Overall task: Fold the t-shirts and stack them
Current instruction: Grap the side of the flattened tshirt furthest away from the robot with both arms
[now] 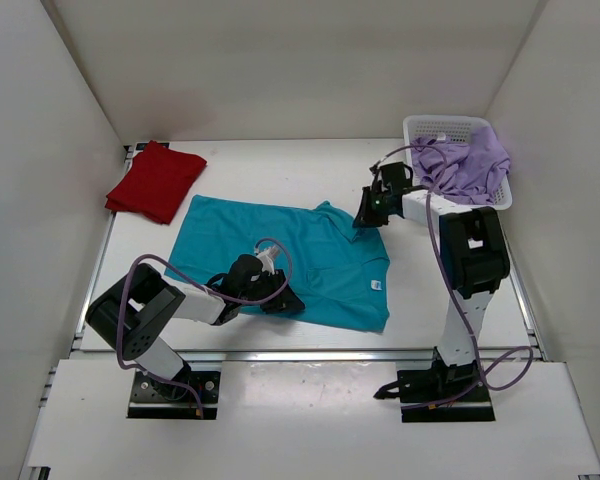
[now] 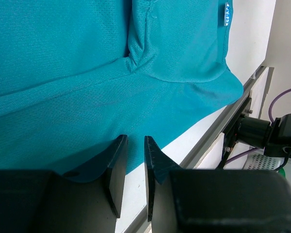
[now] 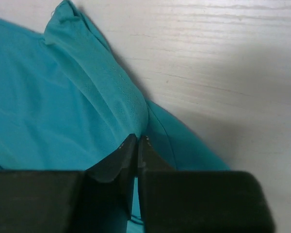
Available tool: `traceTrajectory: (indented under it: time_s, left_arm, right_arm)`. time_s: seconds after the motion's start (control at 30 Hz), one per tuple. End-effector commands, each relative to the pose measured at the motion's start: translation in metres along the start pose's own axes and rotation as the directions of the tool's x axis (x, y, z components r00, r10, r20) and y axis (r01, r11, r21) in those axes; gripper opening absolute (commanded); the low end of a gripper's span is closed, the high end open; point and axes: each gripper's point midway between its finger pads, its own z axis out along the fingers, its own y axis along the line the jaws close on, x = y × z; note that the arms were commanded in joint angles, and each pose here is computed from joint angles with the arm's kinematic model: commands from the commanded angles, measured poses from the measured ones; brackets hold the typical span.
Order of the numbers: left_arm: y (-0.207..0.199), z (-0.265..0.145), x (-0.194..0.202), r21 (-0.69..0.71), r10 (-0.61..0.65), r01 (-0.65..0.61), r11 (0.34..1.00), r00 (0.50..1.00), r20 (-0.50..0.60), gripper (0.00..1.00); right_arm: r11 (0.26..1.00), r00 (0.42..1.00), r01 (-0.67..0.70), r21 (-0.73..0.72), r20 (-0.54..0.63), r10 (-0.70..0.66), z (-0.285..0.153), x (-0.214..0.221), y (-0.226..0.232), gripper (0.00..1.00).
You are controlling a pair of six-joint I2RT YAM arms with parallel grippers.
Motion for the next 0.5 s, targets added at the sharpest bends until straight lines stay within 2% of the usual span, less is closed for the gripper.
traceTrajectory:
  time_s: [0.0, 0.1, 0.17, 0.2, 0.27, 0.3, 0.33, 0.4, 0.47]
  left_arm:
    - [0.001, -0.004, 0.000, -0.007, 0.015, -0.015, 1.000, 1.000, 0.017, 0.32]
    - [-0.003, -0.002, -0.003, 0.001, 0.028, -0.028, 1.000, 0.999, 0.027, 0.32]
    - [-0.005, -0.002, -0.002, 0.006, 0.021, -0.021, 1.000, 0.999, 0.024, 0.33]
    - [-0.005, -0.002, -0.001, 0.007, 0.017, -0.017, 1.000, 1.000, 0.020, 0.33]
    - [-0.005, -0.002, -0.001, 0.011, 0.011, -0.011, 1.000, 1.000, 0.020, 0.32]
    - [0.000, -0.002, 0.003, -0.004, 0.012, -0.012, 1.000, 1.000, 0.018, 0.32]
    - [-0.004, -0.003, 0.001, 0.006, 0.019, -0.019, 1.000, 0.999, 0.027, 0.31]
    - [-0.003, -0.002, 0.004, 0.005, 0.018, -0.018, 1.000, 1.000, 0.017, 0.33]
    - [0.002, -0.002, 0.007, -0.007, 0.006, -0.006, 1.000, 1.000, 0.009, 0.33]
  right_arm:
    - [0.997, 0.994, 0.065, 0.039, 0.082, -0.068, -0.003, -0.031, 0.014, 0.00]
    - [0.966, 0.962, 0.204, 0.157, 0.149, -0.228, -0.012, -0.061, 0.033, 0.00]
    - [0.916, 0.933, 0.278, 0.289, 0.144, -0.328, -0.013, -0.070, 0.040, 0.00]
    - [0.866, 0.904, 0.320, 0.383, 0.150, -0.400, -0.015, -0.077, 0.043, 0.00]
    - [0.748, 0.835, 0.422, 0.511, 0.102, -0.541, -0.014, -0.071, 0.055, 0.09]
    - [0.696, 0.824, 0.431, 0.575, 0.064, -0.563, -0.011, -0.063, 0.043, 0.19]
    - [0.673, 0.815, 0.453, 0.584, 0.035, -0.579, -0.004, -0.054, 0.042, 0.30]
    - [0.697, 0.835, 0.459, 0.550, 0.001, -0.551, 0.011, -0.034, 0.034, 0.41]
    - [0.744, 0.865, 0.417, 0.522, 0.021, -0.501, 0.015, -0.026, 0.020, 0.46]
